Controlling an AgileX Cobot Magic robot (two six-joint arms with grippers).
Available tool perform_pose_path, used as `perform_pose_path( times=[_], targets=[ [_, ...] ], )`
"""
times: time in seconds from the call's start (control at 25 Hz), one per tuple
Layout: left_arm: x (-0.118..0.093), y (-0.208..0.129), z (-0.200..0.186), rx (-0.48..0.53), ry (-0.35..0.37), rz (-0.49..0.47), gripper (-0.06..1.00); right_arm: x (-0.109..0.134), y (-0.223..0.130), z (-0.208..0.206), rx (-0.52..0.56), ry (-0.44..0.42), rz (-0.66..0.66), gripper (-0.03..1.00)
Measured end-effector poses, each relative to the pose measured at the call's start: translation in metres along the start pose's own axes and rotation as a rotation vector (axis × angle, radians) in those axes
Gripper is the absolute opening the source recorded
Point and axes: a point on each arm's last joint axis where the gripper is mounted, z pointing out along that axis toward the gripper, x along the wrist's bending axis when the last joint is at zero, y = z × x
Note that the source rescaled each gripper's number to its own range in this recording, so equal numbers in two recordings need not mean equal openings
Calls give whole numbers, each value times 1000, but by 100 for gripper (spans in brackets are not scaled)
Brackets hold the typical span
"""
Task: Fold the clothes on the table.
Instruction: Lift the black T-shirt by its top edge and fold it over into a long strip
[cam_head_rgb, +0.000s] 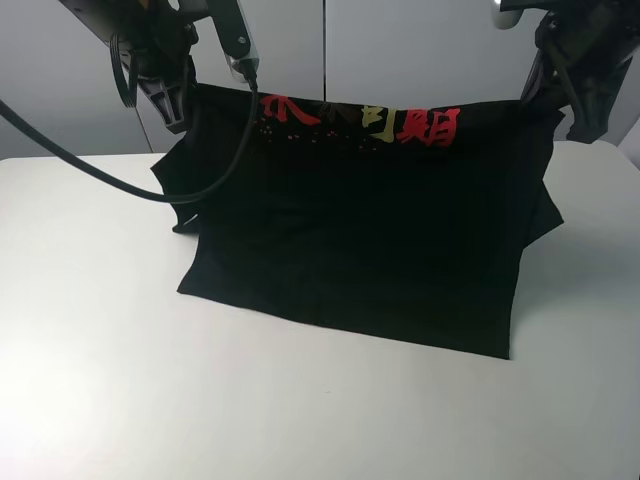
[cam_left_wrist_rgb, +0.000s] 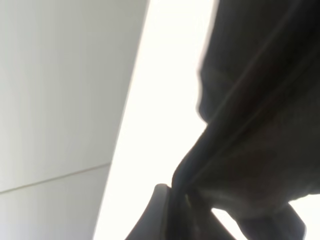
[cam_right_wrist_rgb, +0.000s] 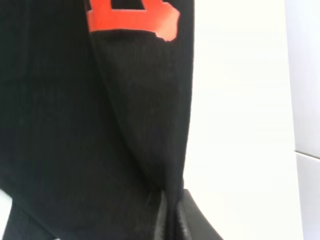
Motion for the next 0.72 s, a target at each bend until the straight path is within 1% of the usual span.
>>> perform_pose_path(
  times=[0.24,0.36,0.44,0.72],
  targets=[
    [15,3,-36,-96,86,-30,0,3,-7,-39,-11,-114,-18,0],
    [21,2,-53,-126,116,-45,0,6,-10,-52,-13,-156,-26,0],
    [23,2,-61,-140,129,-49,0,7,-10,-58,-18,-168,-25,0],
    [24,2,-67,-153,134,-67,0,9,-12,-59,-6,-145,-23,0]
  ],
)
